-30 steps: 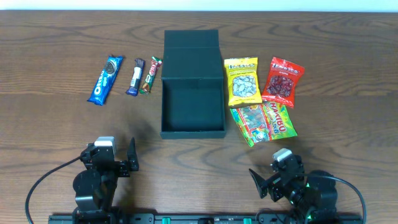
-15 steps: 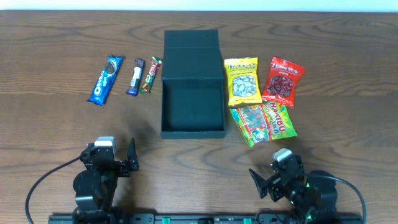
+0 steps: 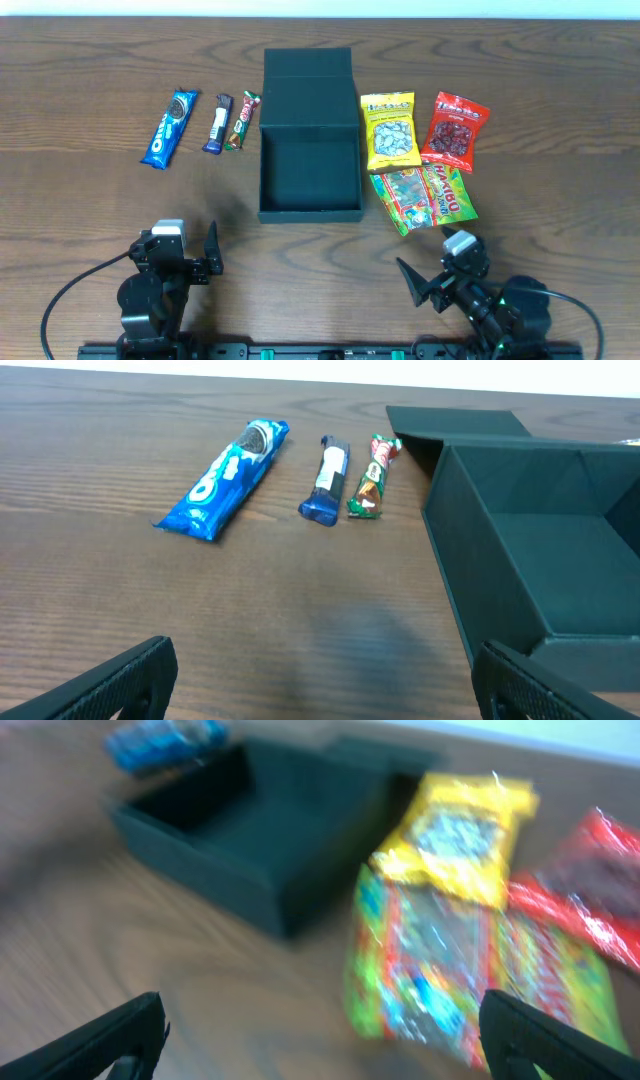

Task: Pack container
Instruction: 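Move the right gripper toward the green Haribo Worms bag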

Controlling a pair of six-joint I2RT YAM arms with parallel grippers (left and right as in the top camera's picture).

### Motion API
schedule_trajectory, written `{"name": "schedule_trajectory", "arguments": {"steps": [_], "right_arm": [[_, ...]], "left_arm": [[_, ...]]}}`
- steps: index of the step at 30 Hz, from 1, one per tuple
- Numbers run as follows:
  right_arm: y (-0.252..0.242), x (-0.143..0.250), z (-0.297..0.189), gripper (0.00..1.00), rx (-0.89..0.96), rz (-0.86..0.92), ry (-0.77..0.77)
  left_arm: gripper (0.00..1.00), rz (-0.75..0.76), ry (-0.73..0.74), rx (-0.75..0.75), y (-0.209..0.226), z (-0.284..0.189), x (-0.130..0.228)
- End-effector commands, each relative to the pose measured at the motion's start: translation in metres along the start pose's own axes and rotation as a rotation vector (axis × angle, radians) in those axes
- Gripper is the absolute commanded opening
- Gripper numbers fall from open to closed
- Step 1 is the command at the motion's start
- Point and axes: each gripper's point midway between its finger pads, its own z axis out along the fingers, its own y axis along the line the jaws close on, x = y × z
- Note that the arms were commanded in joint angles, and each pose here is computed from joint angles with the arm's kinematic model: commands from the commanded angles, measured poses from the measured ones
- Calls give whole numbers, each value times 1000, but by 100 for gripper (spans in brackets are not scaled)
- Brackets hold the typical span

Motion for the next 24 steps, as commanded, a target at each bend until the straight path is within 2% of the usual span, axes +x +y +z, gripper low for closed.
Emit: {"name": "schedule_trajectory", "arguments": {"steps": [1, 6, 7, 10, 14, 18, 20, 24], "right_arm": [[44, -11, -6, 99, -261, 286, -11], [50, -13, -8, 99, -300, 779, 62], [50, -15, -8, 99, -303, 826, 60], [45, -27, -7, 98, -294, 819, 7], [18, -23, 1, 86, -142, 936, -24], [-15, -6, 14, 89, 69, 1002, 41], [-36, -3, 18, 91, 199, 965, 79], [-73, 10, 30, 98, 421, 975, 186]], "left_arm": [[95, -12, 13, -6, 1, 3, 8], [95, -11, 13, -6, 1, 3, 8], [95, -12, 13, -6, 1, 3, 8], [95, -11, 13, -6, 1, 3, 8], [95, -12, 13, -6, 1, 3, 8], [95, -12, 13, -6, 1, 3, 8], [95, -11, 13, -6, 1, 3, 8], [95, -11, 13, -6, 1, 3, 8]]}}
